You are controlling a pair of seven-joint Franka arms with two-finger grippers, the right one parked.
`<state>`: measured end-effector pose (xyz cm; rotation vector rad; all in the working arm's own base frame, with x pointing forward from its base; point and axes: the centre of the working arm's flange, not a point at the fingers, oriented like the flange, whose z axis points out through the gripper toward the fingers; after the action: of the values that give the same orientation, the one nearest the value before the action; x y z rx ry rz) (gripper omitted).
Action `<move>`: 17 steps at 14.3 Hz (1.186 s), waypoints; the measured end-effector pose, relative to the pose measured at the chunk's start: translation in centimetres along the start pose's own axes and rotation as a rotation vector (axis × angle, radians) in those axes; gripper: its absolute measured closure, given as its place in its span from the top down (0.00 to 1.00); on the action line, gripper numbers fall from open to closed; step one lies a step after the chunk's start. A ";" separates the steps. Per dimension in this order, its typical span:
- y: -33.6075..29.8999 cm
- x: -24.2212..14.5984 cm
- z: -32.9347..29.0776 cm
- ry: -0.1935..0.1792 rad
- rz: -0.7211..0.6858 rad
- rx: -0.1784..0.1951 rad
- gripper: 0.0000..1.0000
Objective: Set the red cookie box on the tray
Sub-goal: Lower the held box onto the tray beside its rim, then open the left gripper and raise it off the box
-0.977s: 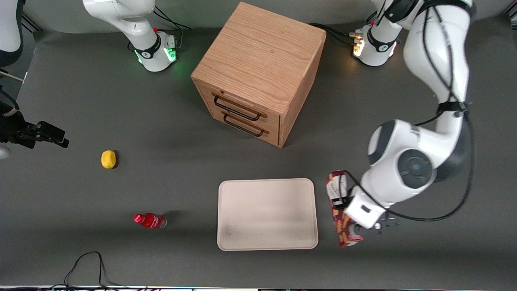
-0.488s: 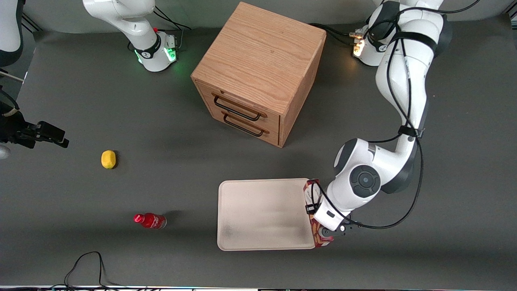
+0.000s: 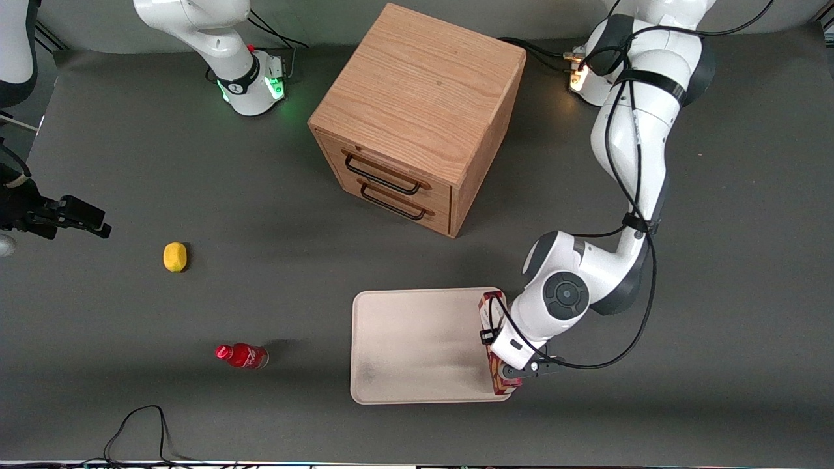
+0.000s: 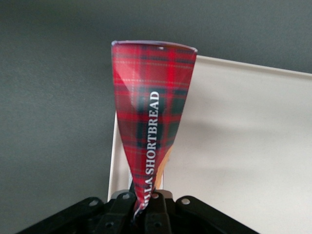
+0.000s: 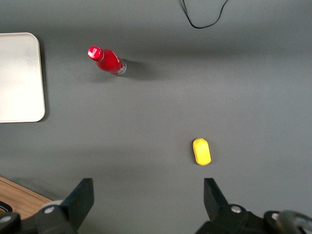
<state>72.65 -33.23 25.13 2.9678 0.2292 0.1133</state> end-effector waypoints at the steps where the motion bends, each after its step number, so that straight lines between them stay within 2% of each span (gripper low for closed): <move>1: 0.0 -0.1 0.3 -0.004 0.000 0.002 0.05; 4: 0.0 -0.1 1.0 -0.002 -0.001 -0.001 0.05; 5: 0.0 -0.1 1.1 0.003 -0.002 -0.004 0.12; 10: -0.1 0.0 1.4 0.009 -0.003 -0.008 0.65; 13: -0.9 0.6 -0.6 -0.018 -0.008 0.030 0.96; 14: -1.6 1.1 -2.1 -0.023 -0.007 0.041 1.00; 17: -3.6 1.6 -7.3 -0.020 0.006 0.059 1.00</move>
<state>73.10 -28.30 31.80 3.0270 0.2247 0.0783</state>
